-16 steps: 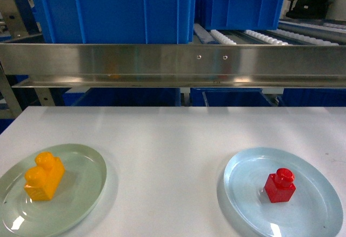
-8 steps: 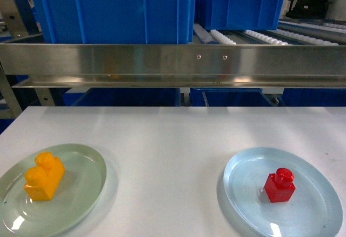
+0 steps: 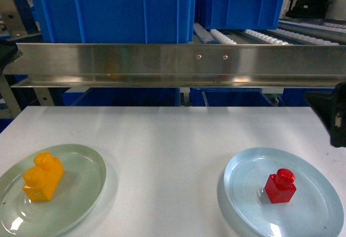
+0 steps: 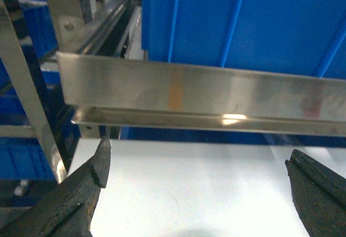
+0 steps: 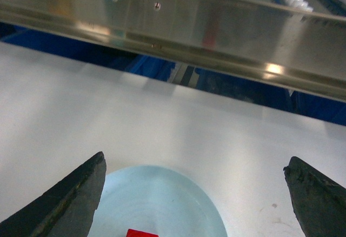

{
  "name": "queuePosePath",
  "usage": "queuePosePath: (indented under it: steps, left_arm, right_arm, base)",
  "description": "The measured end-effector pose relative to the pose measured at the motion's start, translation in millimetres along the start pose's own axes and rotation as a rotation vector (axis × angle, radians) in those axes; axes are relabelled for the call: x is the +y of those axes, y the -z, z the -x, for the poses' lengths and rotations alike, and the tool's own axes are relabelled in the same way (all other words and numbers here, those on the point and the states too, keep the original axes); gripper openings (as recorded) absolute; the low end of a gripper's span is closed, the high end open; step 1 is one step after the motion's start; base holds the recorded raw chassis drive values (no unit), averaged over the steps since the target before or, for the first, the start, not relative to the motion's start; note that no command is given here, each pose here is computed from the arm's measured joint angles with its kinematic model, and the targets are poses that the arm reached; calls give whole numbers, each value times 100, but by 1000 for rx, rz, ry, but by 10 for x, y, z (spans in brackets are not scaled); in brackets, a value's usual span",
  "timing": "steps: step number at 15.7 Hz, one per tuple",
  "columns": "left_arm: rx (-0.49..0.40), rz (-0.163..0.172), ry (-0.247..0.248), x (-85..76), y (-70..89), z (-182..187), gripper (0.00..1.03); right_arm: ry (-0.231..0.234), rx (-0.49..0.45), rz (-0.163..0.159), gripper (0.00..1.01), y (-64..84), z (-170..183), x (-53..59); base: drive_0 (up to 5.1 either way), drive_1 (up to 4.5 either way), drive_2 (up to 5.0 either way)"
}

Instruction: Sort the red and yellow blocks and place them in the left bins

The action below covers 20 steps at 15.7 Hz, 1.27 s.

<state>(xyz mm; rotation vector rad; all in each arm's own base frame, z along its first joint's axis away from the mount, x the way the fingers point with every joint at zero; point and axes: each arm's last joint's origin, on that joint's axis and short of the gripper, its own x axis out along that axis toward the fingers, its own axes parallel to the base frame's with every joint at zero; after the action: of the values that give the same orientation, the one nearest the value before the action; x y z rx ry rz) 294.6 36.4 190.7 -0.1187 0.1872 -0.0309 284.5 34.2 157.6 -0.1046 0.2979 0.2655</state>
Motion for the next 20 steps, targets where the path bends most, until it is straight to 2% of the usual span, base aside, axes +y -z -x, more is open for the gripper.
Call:
queuePosePath:
  steps: [3,6,8,9,10,13,14,16,18,20]
  left_arm:
    - [-33,-15,-6,6,-80,24,98]
    - [-32,-16,-1,-3,-79,22,98]
    - [-32,-16,-6,5,-80,23,98]
    - [-31,-15,-6,5,-79,23,98]
    - [-32,-16,-5,3,-79,23,98]
    - [-31,-15,-4,3,-78,23,98]
    - [-33,-16,-5,3,-80,23,98]
    - [-32,-16,-4,2,-79,23,98]
    - [-31,-16,-5,4,-78,23,98]
    - [-34,-16,-5,3,-81,23,98]
  right_arm:
    - [-30,134,13,98,355,-192,51]
    - [-54,145,17,98,480,-217,105]
    - [-97,201,-38,98,599,-217,149]
    - [-107,204,-51,98,624,-220,177]
    - [-127,214,-81,98,659,-236,198]
    - [-141,290,-201,98,814,-323,204]
    - [-126,286,-222,98,830,-381,177]
    - [-105,290,-227,98,841,-518,125]
    - [-102,300,-214,98,797,-619,103]
    - [-97,280,-174,98,768,-712,111]
  base:
    - [0,0,0]
    - [0,0,0]
    - [0,0,0]
    - [0,0,0]
    - [0,0,0]
    - [0,0,0]
    - [0,0,0]
    - [0,0,0]
    - [0,0,0]
    - [0,0,0]
